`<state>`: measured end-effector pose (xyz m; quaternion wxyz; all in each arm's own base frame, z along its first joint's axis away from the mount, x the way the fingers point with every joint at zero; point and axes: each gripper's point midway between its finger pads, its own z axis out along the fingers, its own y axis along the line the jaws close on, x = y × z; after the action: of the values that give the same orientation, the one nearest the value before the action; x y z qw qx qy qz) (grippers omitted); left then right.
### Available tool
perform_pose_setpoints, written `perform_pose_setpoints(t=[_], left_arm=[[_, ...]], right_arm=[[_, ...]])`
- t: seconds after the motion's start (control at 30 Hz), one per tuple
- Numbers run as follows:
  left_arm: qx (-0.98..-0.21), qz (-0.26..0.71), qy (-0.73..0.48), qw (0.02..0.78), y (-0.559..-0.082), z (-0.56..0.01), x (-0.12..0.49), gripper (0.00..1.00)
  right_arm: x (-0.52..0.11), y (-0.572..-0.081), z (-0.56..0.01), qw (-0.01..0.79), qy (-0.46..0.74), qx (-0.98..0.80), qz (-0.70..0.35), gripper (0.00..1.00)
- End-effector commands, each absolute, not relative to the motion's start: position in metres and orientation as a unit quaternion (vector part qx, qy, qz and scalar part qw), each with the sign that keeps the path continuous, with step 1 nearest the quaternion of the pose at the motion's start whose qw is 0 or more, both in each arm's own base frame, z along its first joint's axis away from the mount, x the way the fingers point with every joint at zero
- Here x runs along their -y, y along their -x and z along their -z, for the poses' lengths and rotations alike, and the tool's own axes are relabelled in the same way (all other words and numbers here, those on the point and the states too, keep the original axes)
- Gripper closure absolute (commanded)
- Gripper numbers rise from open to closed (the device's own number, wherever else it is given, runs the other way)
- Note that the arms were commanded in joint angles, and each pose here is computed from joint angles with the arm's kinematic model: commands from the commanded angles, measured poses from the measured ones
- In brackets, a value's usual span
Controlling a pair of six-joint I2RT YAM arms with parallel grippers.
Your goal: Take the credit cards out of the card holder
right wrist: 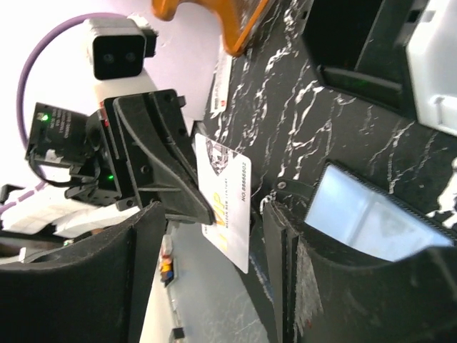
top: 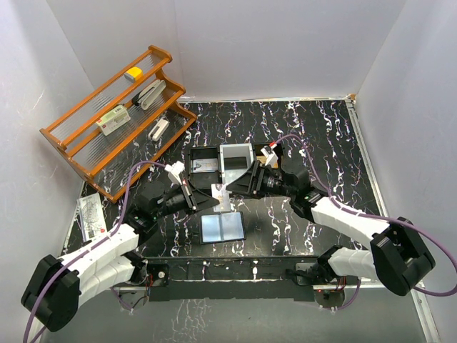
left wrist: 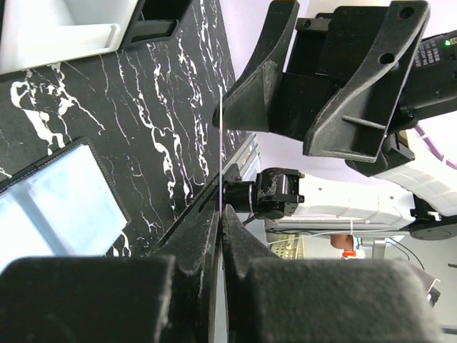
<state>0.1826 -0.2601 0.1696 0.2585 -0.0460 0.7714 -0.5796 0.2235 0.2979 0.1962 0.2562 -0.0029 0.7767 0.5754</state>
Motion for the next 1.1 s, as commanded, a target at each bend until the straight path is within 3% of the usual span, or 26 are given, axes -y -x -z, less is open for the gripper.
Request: perform_pose_setpoints(t=[0.0, 0.23, 0.77, 1.07], left_arm=[[-0.74, 0.613, 0.015, 0.276, -0.183, -0.202, 0.267, 1.0], [-0.726, 0.627, 0.003, 0.283, -0.183, -0.214, 0.269, 1.0], [-0.733, 0.608, 0.019, 0.304, -0.184, -0.214, 0.259, 1.0], [-0.714, 0.633, 0.008, 0.299, -0.184, -0.225, 0.266, 1.0]], right_arm=[[-0.306, -0.213, -0.227, 0.252, 0.033, -0.729, -0.635, 0.47], [-0.31, -0.207, -0.219, 0.22, 0.044, -0.735, -0.64, 0.54], [-0.304, -0.215, -0.214, 0.243, 0.023, -0.751, -0.613, 0.53], [-0.312, -0.204, -0.223, 0.215, 0.07, -0.734, -0.64, 0.59]])
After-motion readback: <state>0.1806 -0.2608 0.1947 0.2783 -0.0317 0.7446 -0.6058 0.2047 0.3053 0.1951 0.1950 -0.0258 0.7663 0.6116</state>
